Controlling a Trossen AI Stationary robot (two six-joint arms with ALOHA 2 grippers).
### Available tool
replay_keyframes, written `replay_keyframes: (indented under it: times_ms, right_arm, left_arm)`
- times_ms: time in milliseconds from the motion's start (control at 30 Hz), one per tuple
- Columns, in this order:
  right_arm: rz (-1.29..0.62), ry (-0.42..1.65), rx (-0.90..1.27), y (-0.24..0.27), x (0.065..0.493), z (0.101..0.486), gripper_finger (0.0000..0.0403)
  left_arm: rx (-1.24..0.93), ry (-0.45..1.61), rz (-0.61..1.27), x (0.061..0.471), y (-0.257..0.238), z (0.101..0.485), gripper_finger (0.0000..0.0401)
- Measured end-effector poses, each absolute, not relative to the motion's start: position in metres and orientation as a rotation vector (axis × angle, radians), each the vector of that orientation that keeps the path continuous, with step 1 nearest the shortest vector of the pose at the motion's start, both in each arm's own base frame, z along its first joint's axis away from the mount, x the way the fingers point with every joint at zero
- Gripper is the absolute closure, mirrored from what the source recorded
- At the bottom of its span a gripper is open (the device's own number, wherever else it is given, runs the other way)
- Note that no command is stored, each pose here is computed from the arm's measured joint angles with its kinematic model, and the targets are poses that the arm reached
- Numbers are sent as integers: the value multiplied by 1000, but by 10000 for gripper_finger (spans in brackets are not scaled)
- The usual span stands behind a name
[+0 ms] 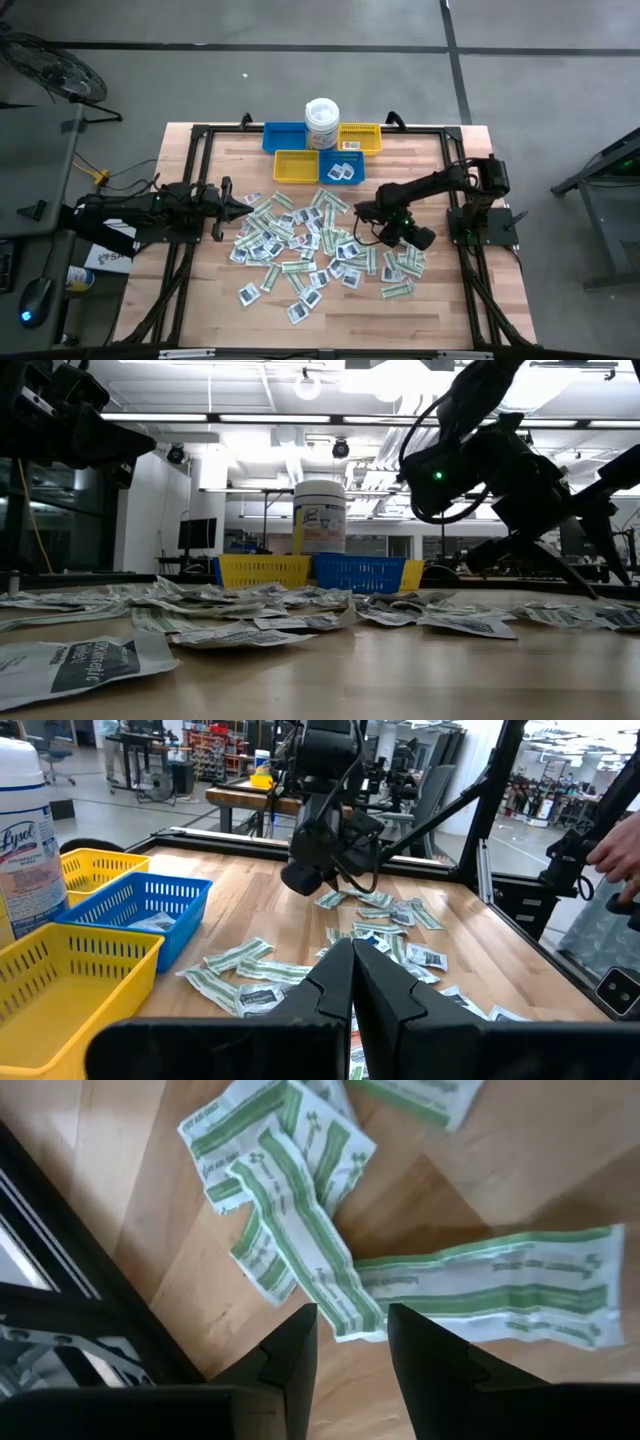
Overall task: Pick & Place First Aid Supplies
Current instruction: Put the green bandage pad into the left yellow bin
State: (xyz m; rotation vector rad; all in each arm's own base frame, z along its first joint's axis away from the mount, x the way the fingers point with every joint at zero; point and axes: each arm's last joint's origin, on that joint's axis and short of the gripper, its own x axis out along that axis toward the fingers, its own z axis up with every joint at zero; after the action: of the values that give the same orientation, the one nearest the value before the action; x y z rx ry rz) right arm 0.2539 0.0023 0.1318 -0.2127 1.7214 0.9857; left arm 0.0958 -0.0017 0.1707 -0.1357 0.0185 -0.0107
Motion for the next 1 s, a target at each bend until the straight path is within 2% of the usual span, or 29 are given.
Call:
replay_keyframes:
  times_ms: [367,800,1000]
  right_arm:
    - [990,1723,-211,6,251,128,291]
    - [957,1743,-188,6,251,128,392]
    - [895,1780,-141,6,250,128,402]
  left_arm:
    - [-136,18,-11,96,-2,171,394]
    - [-136,18,-11,96,-2,171,394]
    - [-136,18,-11,96,-2,171,394]
